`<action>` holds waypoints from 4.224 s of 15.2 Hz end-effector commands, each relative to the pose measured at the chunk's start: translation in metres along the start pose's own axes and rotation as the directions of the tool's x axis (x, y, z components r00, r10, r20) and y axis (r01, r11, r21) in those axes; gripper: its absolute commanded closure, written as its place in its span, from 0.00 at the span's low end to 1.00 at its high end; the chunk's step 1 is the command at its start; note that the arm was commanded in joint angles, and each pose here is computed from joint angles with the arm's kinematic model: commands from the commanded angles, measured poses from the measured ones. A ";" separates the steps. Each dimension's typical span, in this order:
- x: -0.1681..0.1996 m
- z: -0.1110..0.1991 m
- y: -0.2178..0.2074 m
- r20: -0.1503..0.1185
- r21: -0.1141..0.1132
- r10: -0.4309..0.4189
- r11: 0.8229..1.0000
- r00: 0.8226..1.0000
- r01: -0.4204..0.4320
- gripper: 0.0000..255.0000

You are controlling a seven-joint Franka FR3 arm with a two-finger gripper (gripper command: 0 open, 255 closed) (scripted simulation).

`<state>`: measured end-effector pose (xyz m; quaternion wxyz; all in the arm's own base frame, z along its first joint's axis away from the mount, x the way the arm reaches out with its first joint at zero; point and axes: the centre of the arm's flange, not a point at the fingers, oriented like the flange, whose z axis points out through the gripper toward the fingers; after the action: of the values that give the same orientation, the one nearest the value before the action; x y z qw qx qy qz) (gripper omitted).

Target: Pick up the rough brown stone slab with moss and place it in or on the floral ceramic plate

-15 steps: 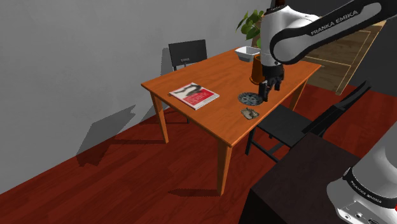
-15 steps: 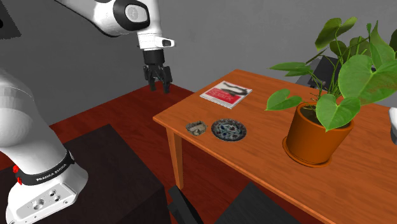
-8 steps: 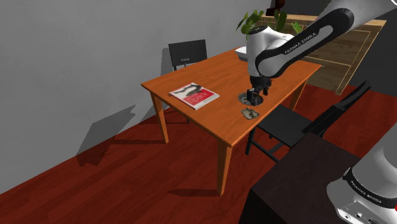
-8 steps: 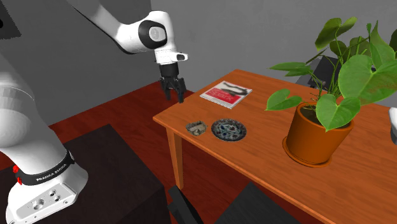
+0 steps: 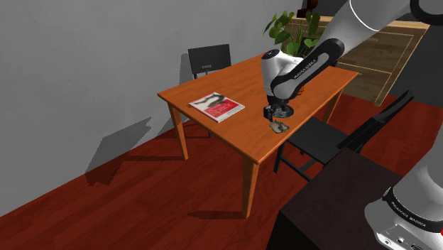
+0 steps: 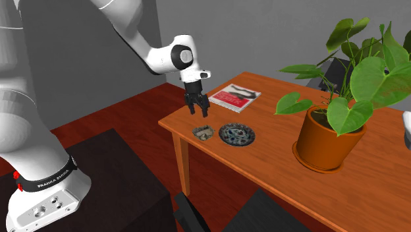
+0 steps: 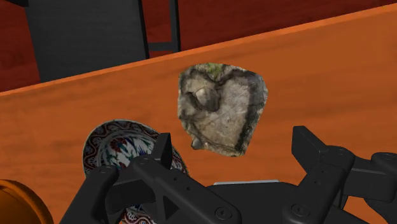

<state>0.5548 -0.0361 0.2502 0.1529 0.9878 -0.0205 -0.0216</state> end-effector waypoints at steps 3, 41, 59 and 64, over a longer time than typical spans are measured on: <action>0.038 0.035 -0.003 -0.014 -0.026 0.025 0.999 1.000 -0.026 0.00; 0.043 0.020 0.017 -0.016 -0.030 0.030 0.999 0.999 -0.030 1.00; 0.131 0.018 0.138 -0.016 -0.030 0.030 0.999 0.999 -0.030 1.00; 0.147 0.038 0.151 -0.016 -0.030 0.030 0.999 0.999 -0.030 1.00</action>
<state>0.6919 -0.1981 0.2600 0.1684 0.9851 -0.0341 -0.0119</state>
